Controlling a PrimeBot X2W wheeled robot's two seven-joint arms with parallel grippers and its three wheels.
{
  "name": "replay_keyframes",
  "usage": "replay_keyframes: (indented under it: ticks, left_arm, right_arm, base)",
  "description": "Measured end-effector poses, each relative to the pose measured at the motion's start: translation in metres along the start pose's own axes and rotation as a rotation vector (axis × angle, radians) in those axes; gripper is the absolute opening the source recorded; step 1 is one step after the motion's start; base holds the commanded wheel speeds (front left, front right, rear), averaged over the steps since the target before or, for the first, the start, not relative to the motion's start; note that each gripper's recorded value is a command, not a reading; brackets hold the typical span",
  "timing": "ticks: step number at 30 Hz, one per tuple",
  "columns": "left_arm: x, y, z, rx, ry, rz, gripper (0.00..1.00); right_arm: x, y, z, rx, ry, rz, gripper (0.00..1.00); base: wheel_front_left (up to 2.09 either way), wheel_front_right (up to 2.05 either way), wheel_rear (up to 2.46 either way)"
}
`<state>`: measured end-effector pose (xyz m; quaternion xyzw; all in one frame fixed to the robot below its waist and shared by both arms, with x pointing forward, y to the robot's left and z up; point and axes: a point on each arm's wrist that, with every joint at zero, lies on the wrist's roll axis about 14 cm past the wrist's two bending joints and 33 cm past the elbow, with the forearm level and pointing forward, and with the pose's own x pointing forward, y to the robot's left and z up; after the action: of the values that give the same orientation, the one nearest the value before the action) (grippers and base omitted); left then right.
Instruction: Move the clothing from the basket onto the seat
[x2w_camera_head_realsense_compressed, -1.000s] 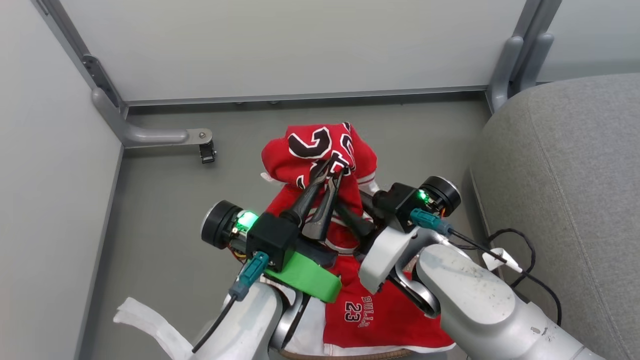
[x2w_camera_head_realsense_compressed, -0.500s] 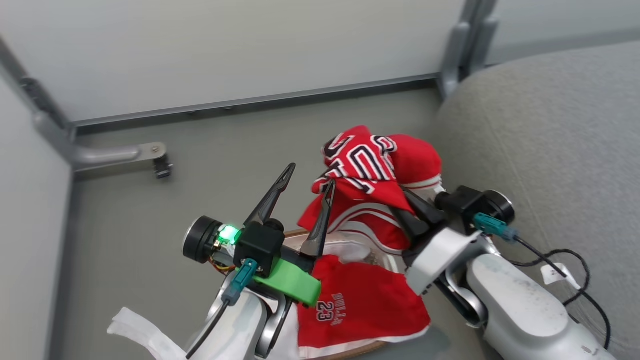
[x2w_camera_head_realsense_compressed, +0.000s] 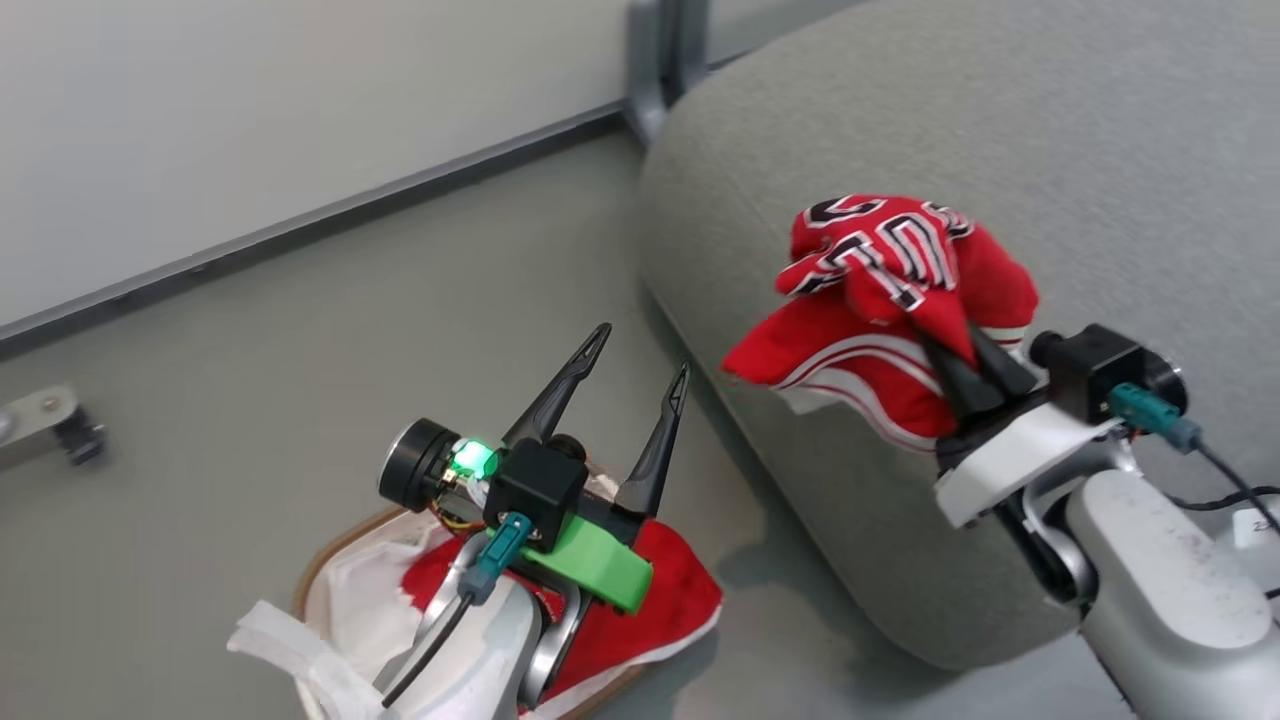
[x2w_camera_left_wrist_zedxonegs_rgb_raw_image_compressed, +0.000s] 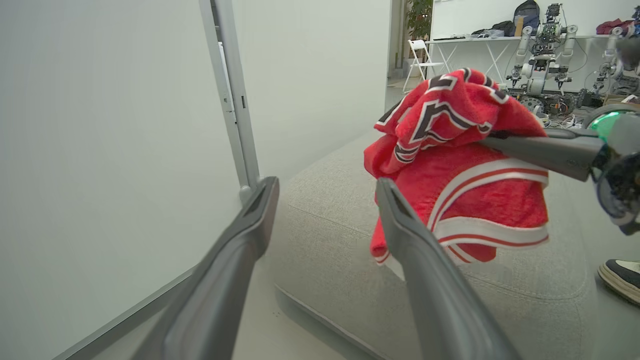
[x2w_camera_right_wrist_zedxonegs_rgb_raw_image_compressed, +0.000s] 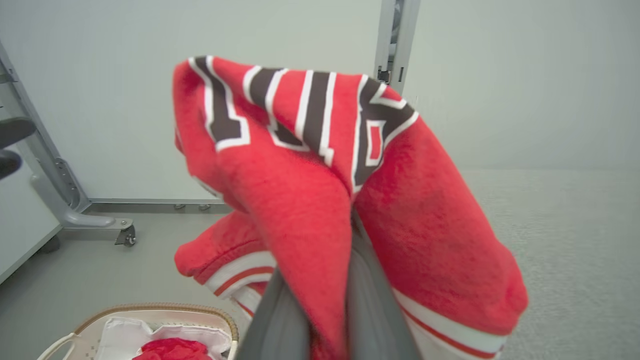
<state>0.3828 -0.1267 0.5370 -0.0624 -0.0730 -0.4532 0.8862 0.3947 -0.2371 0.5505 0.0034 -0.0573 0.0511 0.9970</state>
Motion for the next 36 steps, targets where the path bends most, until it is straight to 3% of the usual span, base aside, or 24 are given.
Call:
replay_keyframes:
  ticks: [5,12,20,27,28,29,30,36]
  left_arm:
    - [0.018,-0.020,-0.015,-0.030,0.016,-0.089,1.00]
    - [0.031,-0.023,-0.048,-0.054,0.066,-0.152,1.00]
    - [0.038,0.011,-0.079,-0.062,0.093,-0.102,1.00]
    - [0.020,0.045,-0.116,-0.088,0.164,-0.008,1.00]
    - [0.017,0.050,-0.120,-0.090,0.173,0.006,1.00]
    - [0.015,0.054,-0.123,-0.092,0.180,0.020,1.00]
    - [0.012,0.062,-0.127,-0.093,0.188,0.046,1.00]
    - [-0.007,0.090,-0.138,-0.119,0.220,0.168,1.00]
  right_arm:
    - [-0.013,-0.055,0.003,-0.128,0.043,-0.115,0.00]
    - [0.004,-0.129,0.018,-0.230,0.071,-0.275,0.00]
    - [0.058,-0.179,0.032,-0.273,0.049,-0.378,0.00]
    - [0.098,-0.200,0.001,-0.255,0.095,-0.428,0.00]
    - [0.101,-0.203,-0.006,-0.252,0.106,-0.439,0.24]
    - [0.103,-0.205,-0.014,-0.238,0.118,-0.449,0.68]
    - [0.104,-0.204,-0.027,-0.217,0.139,-0.455,1.00]
    - [0.086,-0.181,-0.099,-0.078,0.240,-0.479,1.00]
  base:
    - [0.00,0.00,0.00]
    - [0.00,0.00,0.00]
    - [0.00,0.00,0.00]
    - [0.00,0.00,0.00]
    - [0.00,0.00,0.00]
    - [0.00,0.00,0.00]
    - [0.00,0.00,0.00]
    - [0.00,0.00,0.00]
